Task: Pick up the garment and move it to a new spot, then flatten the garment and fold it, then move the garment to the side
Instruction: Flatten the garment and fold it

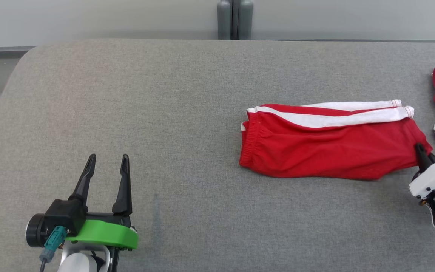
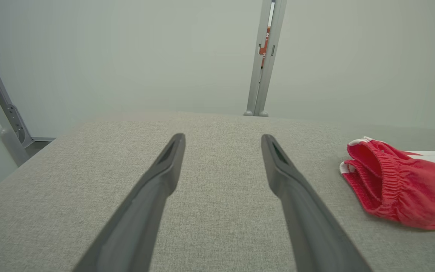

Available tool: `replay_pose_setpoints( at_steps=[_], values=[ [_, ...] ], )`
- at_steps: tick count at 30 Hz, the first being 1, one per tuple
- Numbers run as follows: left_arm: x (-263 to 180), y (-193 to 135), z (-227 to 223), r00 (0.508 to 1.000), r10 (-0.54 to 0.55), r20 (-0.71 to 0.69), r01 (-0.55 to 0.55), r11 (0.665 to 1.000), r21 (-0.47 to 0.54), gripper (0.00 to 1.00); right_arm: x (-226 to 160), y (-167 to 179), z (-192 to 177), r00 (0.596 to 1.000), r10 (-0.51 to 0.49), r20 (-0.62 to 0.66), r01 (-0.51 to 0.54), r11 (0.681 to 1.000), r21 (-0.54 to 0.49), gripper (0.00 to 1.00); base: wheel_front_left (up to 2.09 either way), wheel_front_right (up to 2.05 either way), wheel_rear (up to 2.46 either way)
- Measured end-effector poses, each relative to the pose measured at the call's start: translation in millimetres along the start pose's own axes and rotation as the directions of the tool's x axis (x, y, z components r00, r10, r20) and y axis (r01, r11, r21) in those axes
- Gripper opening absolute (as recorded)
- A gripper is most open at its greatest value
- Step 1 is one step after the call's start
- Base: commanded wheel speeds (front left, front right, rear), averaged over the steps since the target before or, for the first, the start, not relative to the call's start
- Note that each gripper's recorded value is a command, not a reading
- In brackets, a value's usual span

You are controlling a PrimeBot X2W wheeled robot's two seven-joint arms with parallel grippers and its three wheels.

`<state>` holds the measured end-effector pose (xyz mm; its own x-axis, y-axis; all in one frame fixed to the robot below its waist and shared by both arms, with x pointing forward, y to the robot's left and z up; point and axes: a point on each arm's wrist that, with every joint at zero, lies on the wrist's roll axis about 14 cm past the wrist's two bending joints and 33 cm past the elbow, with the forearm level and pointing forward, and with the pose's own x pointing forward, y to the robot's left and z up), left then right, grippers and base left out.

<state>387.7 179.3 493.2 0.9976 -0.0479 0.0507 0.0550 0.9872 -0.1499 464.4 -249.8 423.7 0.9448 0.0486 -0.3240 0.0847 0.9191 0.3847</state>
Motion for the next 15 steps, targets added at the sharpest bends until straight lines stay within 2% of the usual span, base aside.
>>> replay_pose_setpoints(
  at_steps=[3,7,15],
  values=[
    [-2,-2,2,1.0,-0.006,0.006,0.006,1.0,0.003,1.0,-8,-5,1,1.0,-0.011,0.008,0.011,1.0,0.005,0.0,0.0,0.0,0.0],
    [-3,1,5,1.0,0.003,0.012,-0.003,1.0,0.014,1.0,-8,5,3,1.0,0.012,0.028,-0.013,1.0,0.013,0.0,0.0,0.0,0.0],
    [-12,15,6,0.999,0.043,0.012,-0.044,0.999,0.027,1.0,-1,57,21,0.984,0.142,0.104,-0.144,0.99,0.006,0.0,0.0,0.0,0.0]
  ],
)
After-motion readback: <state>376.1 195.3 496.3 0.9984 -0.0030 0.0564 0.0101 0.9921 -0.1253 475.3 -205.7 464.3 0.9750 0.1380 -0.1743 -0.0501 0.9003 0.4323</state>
